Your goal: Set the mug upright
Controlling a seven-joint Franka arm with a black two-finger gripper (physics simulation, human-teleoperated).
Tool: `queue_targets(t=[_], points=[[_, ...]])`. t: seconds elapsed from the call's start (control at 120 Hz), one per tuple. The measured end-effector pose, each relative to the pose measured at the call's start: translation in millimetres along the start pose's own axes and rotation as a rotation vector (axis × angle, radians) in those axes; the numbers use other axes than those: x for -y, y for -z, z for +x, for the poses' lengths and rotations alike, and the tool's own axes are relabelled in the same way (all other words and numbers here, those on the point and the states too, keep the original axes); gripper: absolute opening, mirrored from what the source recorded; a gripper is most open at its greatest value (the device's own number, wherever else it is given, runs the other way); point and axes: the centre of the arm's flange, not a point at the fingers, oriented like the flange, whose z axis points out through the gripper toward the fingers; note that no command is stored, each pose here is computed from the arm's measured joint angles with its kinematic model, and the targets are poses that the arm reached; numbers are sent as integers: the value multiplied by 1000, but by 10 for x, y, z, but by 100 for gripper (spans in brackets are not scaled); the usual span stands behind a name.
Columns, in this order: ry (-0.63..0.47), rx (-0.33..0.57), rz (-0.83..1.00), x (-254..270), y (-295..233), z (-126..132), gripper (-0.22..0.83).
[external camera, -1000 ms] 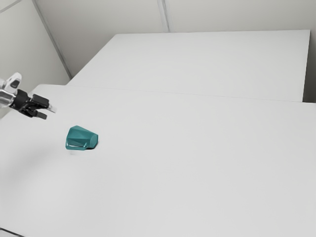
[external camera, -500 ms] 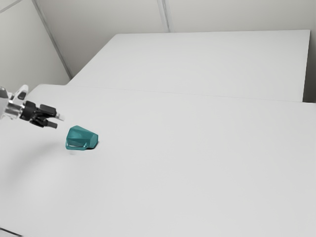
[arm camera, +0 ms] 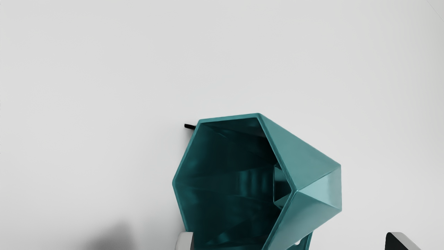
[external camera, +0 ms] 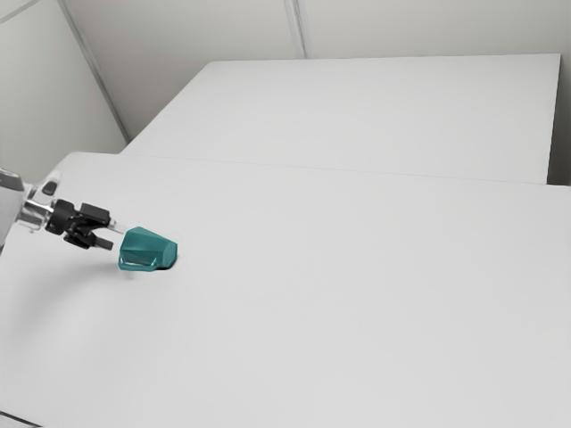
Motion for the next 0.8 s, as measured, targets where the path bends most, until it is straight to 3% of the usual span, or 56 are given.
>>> queue_targets(t=[0.492, 0.8], points=[[10, -87, -109, 51, -185, 54, 62], [1, -72, -168, 47, -378, 33, 62]])
